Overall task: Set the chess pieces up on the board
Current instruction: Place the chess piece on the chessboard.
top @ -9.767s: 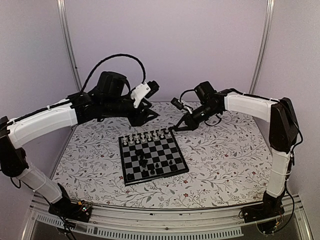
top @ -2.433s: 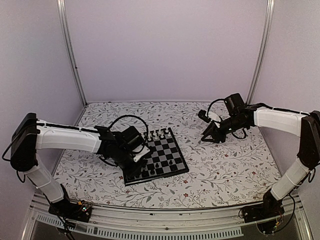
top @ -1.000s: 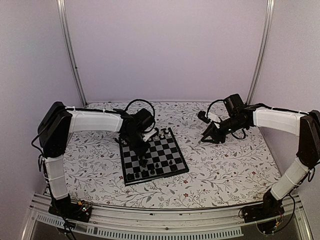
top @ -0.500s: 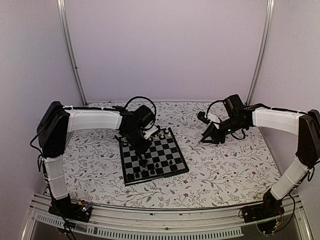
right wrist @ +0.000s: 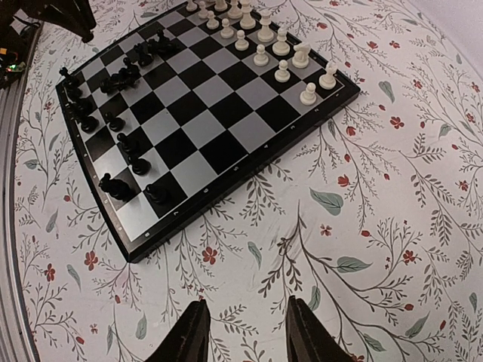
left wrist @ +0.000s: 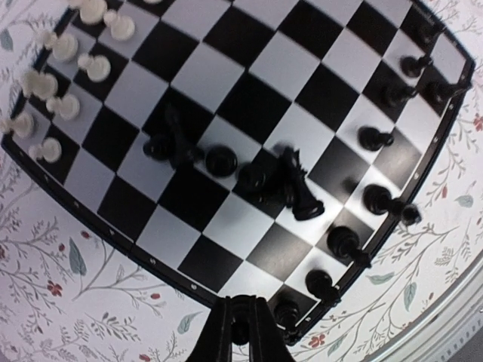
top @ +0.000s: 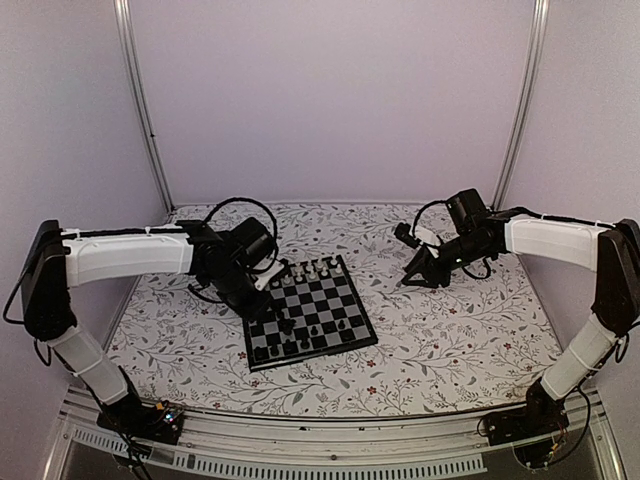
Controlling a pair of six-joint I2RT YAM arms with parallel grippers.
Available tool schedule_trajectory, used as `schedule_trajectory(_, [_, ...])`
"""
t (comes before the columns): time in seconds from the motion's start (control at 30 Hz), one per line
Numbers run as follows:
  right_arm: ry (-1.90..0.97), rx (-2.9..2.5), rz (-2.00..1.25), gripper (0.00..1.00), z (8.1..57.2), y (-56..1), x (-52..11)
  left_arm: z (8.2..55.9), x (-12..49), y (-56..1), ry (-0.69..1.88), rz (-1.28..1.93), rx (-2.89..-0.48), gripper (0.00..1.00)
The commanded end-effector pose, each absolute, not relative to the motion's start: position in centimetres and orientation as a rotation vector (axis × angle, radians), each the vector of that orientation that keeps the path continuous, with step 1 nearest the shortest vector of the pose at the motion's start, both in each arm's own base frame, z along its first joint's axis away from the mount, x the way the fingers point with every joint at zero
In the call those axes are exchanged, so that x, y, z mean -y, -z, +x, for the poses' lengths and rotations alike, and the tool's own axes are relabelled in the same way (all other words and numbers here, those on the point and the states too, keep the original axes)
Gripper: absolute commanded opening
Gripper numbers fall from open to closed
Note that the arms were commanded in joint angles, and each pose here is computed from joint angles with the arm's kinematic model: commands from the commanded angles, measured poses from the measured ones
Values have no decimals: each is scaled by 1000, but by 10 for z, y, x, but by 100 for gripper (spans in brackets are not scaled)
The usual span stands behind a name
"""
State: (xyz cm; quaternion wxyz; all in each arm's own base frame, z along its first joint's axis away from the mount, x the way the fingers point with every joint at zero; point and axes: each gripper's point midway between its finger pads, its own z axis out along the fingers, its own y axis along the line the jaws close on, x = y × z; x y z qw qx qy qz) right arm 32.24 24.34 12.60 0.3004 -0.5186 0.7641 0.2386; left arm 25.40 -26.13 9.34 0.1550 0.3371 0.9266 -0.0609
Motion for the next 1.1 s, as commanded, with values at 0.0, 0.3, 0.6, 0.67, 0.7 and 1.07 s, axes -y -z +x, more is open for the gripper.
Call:
schedule_trajectory(0.0, [-662, -2034, -1390, 36, 319, -121, -245, 228, 244, -83, 195, 861, -2753, 7])
schedule_trajectory(0.3, [-677, -2037, -1389, 36, 318, -122, -246, 219, 249, -62, 268, 844, -2787, 8])
schedule_trajectory(0.6, [-676, -2035, -1389, 36, 318, -122, -246, 223, 246, -45, 213, 850, -2790, 9])
schedule_trajectory(0.67, [-676, -2037, -1389, 36, 318, -122, -246, 224, 248, -43, 218, 851, -2791, 9])
schedule_trajectory(0.7, [-678, -2039, -1389, 36, 318, -121, -246, 224, 248, -42, 221, 852, -2792, 9])
schedule_trajectory(1.07, [-679, -2044, -1392, 36, 318, -119, -246, 219, 247, -39, 189, 890, -2813, 25])
